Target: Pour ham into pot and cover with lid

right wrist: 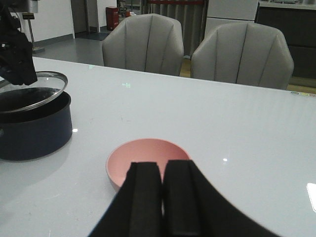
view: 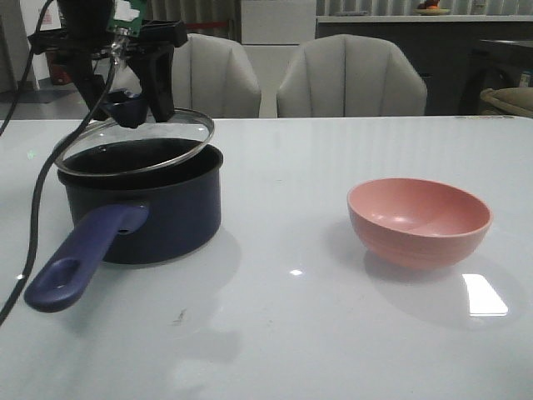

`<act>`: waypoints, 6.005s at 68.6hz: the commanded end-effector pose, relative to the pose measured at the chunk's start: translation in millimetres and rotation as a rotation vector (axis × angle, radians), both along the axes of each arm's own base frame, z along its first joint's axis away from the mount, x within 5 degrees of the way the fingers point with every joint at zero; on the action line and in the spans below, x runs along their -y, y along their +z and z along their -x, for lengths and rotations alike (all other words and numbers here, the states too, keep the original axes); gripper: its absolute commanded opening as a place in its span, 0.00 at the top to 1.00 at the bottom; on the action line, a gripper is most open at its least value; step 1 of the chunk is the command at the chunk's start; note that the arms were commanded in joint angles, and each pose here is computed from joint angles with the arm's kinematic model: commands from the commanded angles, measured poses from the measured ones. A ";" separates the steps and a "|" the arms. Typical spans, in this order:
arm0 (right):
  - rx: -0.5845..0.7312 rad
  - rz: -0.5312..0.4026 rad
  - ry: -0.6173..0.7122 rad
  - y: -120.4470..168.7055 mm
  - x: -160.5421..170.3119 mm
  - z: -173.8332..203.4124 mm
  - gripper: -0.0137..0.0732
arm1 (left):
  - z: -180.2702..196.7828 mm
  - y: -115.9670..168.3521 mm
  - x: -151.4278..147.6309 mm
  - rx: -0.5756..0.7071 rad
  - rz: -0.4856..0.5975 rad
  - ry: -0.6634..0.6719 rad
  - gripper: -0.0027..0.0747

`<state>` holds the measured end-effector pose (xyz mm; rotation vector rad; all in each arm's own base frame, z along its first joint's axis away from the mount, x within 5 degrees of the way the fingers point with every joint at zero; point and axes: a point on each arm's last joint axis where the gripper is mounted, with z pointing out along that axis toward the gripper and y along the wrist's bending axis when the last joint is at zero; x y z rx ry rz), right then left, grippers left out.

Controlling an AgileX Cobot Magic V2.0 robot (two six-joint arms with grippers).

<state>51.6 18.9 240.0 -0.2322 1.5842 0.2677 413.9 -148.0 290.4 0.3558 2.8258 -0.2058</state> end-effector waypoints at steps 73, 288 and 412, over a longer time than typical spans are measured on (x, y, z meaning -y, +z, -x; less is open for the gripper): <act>0.088 -0.020 -0.017 14.9 1.7 0.1 0.65 | 13.0 19.5 23.1 0.026 0.037 -0.057 0.26; 0.088 -0.020 -0.017 14.9 1.7 0.1 0.65 | 369.3 -30.2 -137.7 1.200 0.232 0.114 0.82; 0.095 0.043 -0.121 6.2 8.1 0.1 0.65 | 358.6 -82.9 -148.6 1.376 0.101 0.314 0.82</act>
